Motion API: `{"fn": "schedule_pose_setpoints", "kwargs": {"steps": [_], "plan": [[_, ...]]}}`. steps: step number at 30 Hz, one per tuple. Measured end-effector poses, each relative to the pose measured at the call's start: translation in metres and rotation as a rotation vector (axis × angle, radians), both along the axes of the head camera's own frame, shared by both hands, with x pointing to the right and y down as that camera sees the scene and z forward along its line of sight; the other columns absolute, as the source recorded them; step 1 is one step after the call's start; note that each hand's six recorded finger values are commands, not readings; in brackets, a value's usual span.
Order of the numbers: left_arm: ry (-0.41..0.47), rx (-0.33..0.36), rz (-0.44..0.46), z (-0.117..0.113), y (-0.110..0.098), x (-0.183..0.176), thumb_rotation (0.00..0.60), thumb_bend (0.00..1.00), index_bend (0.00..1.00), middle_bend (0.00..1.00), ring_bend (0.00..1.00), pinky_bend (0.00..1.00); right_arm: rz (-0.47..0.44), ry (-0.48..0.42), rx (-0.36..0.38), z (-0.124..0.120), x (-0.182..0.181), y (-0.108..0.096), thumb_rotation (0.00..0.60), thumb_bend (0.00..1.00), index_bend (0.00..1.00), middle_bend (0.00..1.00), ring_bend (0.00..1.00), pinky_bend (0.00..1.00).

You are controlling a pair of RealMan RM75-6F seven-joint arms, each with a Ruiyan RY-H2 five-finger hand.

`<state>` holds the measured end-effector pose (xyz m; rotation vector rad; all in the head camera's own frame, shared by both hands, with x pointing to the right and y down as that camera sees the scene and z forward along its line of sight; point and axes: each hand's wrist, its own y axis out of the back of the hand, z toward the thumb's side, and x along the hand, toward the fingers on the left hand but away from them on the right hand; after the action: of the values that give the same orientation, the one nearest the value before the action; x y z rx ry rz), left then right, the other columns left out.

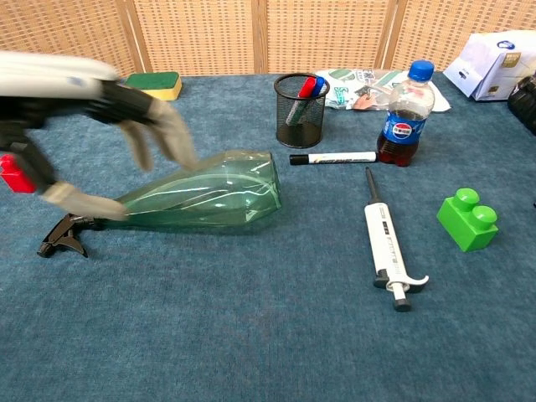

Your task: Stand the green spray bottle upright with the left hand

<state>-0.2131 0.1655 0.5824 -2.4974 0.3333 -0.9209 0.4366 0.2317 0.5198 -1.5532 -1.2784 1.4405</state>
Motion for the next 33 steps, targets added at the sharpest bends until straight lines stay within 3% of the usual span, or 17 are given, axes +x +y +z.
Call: {"fn": "schedule_pose_setpoints", "kwargs": {"steps": [16,27,33], "plan": [[0.012,-0.223,0.099,0.049,0.007,0.091,0.600,0.32,0.28,0.28,0.24,0.37,0.037,-0.002,0.022,-0.007,0.014,0.008,0.600,0.56,0.22,0.22,0.06,0.14],[-0.027,-0.317,0.026,0.080,-0.006,0.109,0.600,0.32,0.26,0.28,0.23,0.36,0.042,-0.011,0.034,-0.011,0.018,0.013,0.600,0.56,0.22,0.22,0.06,0.14],[0.011,-0.319,-0.089,0.086,-0.027,0.114,0.600,0.32,0.26,0.28,0.23,0.36,0.052,-0.008,0.035,-0.013,0.021,0.015,0.600,0.56,0.22,0.22,0.06,0.14]]}}
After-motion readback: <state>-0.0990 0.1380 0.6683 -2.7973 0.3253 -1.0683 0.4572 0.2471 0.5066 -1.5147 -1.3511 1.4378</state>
